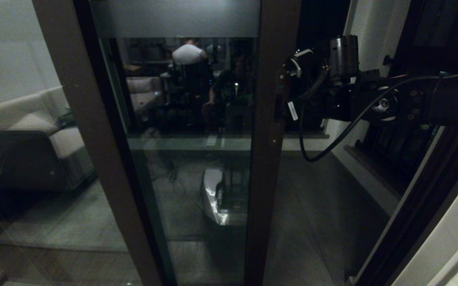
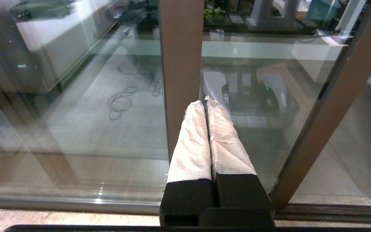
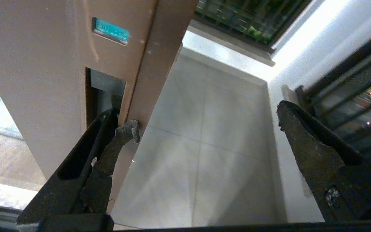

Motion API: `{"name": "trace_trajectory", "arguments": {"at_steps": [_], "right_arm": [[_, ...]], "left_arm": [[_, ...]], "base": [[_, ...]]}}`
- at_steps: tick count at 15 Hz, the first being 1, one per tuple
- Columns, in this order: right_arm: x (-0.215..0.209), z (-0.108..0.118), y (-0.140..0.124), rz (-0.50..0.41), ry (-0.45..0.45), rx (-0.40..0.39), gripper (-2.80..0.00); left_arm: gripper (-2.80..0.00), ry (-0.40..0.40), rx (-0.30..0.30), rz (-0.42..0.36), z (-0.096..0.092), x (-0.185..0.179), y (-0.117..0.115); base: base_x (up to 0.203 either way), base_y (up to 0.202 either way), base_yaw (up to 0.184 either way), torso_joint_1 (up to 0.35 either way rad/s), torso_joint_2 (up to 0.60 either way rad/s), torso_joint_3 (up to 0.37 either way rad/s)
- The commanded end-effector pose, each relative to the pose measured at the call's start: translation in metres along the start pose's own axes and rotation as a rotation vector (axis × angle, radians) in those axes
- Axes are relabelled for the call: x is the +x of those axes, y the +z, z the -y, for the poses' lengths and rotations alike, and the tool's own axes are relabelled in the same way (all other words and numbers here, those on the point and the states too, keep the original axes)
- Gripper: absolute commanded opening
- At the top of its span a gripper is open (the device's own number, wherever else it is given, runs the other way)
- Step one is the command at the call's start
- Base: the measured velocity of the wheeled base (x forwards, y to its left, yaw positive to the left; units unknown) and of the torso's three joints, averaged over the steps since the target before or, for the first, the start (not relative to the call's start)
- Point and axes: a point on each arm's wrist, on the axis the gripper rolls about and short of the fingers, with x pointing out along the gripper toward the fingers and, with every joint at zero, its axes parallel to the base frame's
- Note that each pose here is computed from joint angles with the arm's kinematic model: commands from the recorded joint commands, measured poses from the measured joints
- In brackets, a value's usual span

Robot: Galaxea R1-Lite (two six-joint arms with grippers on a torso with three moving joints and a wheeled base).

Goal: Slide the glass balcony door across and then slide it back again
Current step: Close the slid door

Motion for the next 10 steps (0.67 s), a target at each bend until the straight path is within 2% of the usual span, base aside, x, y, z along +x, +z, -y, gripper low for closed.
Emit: {"name": "trace_trajectory", "arguments": {"at_steps": [1, 10], "right_arm": [[-0.002, 0.006, -0.001, -0.006, -0.012, 0.000, 0.00], [-0.006, 0.029, -0.008, -0.031, -0.052, 0.008, 0.00]], "left_arm": [[-2.80, 0.000, 0.000, 0.000, 0.000, 0.000, 0.000], [-2.80, 0.000, 0.000, -0.001, 0.000, 0.000, 0.000]], "base": [[0.000, 0.000, 0.000, 0.000, 0.00, 0.000], [0.000, 0.000, 0.000, 0.000, 0.00, 0.000]]}}
